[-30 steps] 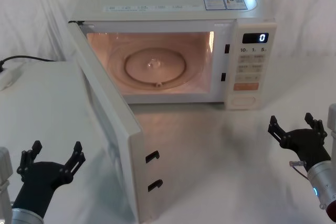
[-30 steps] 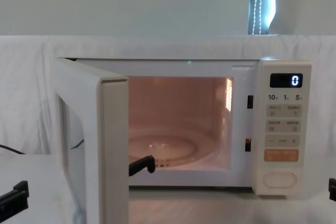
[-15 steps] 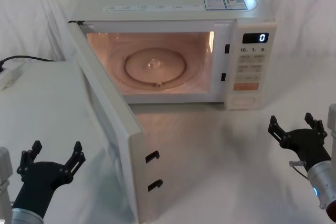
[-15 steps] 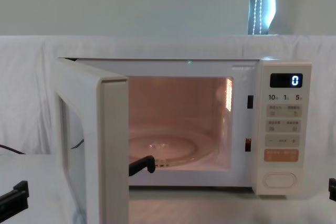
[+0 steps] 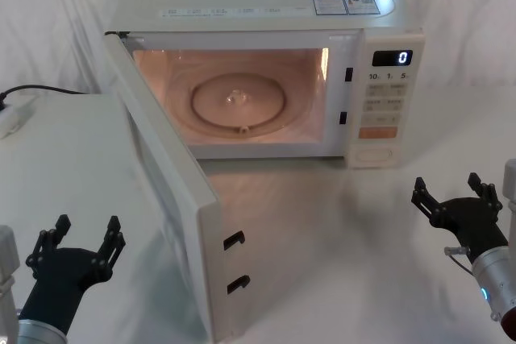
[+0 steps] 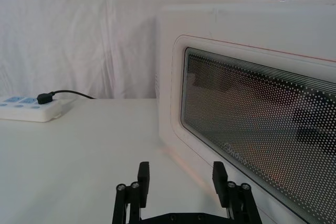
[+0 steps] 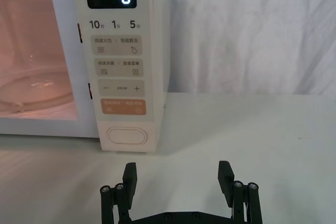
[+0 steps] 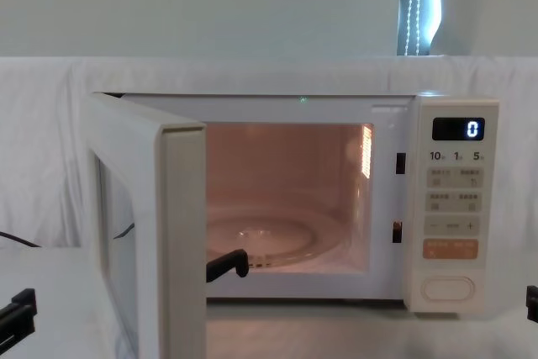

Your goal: Press the button to open the microwave door with one hand; close the microwave door with the other hand.

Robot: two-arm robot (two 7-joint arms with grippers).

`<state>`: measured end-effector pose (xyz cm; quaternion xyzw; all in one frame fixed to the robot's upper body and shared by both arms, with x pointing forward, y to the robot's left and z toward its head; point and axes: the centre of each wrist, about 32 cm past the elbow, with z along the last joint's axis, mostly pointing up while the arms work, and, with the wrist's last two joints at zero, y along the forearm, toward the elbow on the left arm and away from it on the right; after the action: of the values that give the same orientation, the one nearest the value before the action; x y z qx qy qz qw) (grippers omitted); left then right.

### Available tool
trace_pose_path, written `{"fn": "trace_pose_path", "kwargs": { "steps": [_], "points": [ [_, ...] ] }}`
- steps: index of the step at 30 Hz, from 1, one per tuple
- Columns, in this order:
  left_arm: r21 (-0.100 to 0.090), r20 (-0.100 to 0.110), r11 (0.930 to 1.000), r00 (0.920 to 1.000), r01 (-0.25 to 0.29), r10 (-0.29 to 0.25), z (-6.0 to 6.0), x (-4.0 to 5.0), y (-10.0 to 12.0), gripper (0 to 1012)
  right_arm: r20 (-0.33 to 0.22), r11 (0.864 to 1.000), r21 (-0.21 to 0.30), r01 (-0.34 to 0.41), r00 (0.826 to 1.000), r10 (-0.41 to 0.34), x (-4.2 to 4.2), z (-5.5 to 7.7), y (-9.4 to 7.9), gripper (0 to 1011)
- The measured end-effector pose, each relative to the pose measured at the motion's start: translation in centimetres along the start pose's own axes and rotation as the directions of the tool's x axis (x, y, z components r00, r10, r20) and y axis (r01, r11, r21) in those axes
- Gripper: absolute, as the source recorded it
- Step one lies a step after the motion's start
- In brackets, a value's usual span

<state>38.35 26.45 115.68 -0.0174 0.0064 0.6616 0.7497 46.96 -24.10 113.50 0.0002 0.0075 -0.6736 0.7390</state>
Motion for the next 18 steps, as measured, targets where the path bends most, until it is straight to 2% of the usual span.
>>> {"fn": "trace_pose_path", "kwargs": {
  "steps": [15, 18],
  "points": [
    [0.0, 0.0, 1.0, 1.0, 0.0, 0.0, 0.0, 0.0, 0.0, 332, 0.0, 1.0, 0.0, 0.0, 1.0, 0.0, 0.0, 0.0, 0.0, 1002],
    [-0.001, -0.007, 1.0, 1.0, 0.005, -0.005, 0.1, -0.04, 0.04, 237, 0.0, 1.0, 0.0, 0.0, 1.0, 0.0, 0.0, 0.0, 0.0, 1002]
  ]
}}
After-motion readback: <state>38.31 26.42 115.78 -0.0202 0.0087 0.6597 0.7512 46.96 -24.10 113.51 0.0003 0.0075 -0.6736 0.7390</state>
